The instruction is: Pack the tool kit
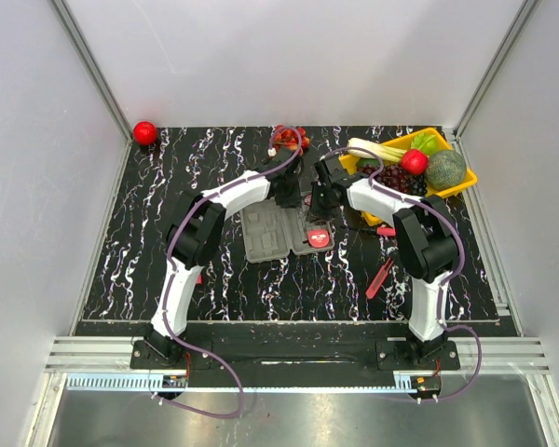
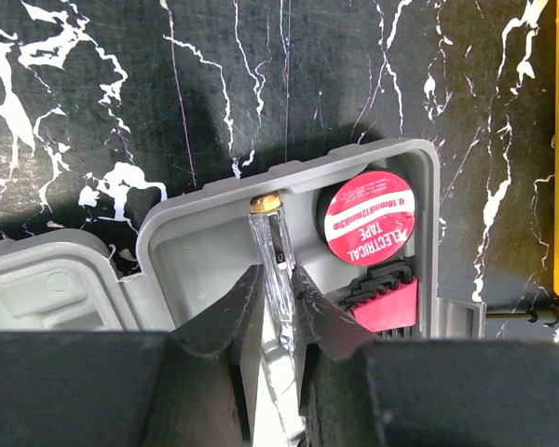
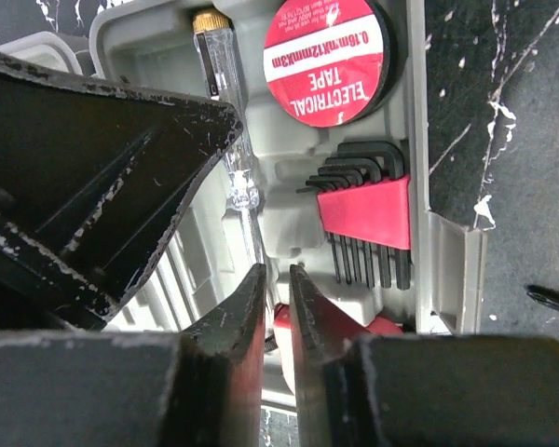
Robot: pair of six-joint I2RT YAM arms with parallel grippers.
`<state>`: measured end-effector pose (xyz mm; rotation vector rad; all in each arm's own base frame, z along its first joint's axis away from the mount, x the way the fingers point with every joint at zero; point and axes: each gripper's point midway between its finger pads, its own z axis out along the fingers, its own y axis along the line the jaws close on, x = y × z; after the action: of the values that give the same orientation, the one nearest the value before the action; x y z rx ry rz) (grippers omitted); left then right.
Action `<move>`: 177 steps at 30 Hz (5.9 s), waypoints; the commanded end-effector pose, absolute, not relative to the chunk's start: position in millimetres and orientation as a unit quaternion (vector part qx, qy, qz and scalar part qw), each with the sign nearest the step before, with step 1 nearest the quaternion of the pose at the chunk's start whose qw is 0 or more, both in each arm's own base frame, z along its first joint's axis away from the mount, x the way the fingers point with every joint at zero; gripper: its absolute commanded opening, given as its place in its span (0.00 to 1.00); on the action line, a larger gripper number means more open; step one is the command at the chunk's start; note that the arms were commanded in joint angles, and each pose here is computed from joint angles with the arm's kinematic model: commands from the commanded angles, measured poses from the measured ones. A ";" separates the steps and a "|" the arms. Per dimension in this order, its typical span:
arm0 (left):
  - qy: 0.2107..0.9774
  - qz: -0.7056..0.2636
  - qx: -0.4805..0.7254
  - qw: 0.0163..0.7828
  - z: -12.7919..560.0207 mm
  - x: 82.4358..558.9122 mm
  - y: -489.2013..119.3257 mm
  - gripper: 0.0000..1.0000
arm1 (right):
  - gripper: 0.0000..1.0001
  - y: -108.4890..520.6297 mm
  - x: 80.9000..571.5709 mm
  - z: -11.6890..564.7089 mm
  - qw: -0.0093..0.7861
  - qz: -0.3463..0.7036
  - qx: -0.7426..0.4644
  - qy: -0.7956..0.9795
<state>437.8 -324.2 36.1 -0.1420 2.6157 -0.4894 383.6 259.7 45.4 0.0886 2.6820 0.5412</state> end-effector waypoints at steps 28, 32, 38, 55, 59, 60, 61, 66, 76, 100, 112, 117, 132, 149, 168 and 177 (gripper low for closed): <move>0.959 -0.184 -0.071 0.201 7.1 435.9 -312.3 0.09 | 0.03 278.5 388.0 22.3 0.176 0.184 0.005 0.967; 0.960 -0.185 -0.074 0.195 3.8 435.3 -311.1 0.09 | 0.02 277.3 381.9 11.8 0.162 0.174 -0.001 0.971; 0.960 -0.192 -0.077 0.190 1.8 435.9 -313.9 0.09 | 0.00 272.3 369.8 -6.9 0.138 0.146 -0.003 0.980; 0.960 -0.183 -0.072 0.199 11.1 433.4 -307.4 0.09 | 0.00 260.9 372.6 -10.4 0.139 0.107 0.029 0.984; 0.947 -0.203 -0.061 0.241 55.7 444.6 -311.6 0.20 | 0.00 270.9 390.7 33.5 0.181 0.135 0.039 0.973; 0.942 -0.211 -0.058 0.253 69.5 448.5 -313.7 0.22 | 0.00 274.2 396.9 49.2 0.198 0.145 0.045 0.968; 0.936 -0.220 -0.053 0.268 87.7 451.0 -315.0 0.25 | 0.00 277.2 400.8 62.6 0.212 0.154 0.048 0.964; 0.900 -0.250 -0.049 0.353 180.3 461.6 -307.7 0.44 | 0.08 284.1 415.2 138.9 0.303 0.217 0.064 0.926; 0.832 -0.226 -0.043 0.505 323.0 429.0 -227.6 0.99 | 0.52 240.8 389.2 214.3 0.381 0.209 0.114 0.894; 0.898 -0.216 -0.055 0.380 200.5 290.6 -145.1 0.99 | 0.96 62.5 199.7 112.2 0.224 -0.057 0.366 0.902; 0.901 -0.229 -0.052 0.364 203.6 327.0 -165.9 0.99 | 0.79 65.4 235.2 48.8 0.191 -0.044 0.317 0.928; 0.903 -0.235 -0.057 0.354 201.9 336.6 -172.0 0.99 | 0.72 63.7 238.7 33.5 0.169 -0.062 0.313 0.932; 0.908 -0.230 -0.050 0.346 190.2 339.7 -173.0 0.99 | 0.27 56.7 230.2 22.9 0.159 -0.086 0.347 0.920; 0.921 -0.170 -0.060 0.344 179.5 344.3 -141.8 0.99 | 0.04 62.3 274.8 147.3 0.290 -0.025 0.336 0.896; 0.924 -0.187 -0.076 0.324 175.1 361.7 -142.1 0.99 | 0.02 290.5 404.0 123.4 0.282 0.150 -0.034 0.947; 0.928 -0.193 -0.081 0.308 167.1 367.3 -144.7 0.99 | 0.02 312.6 410.0 77.5 0.225 0.155 -0.073 0.959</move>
<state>351.8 -138.8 150.3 -0.2106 2.5002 -0.4568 404.6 297.9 65.6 -0.1224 2.6624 0.3517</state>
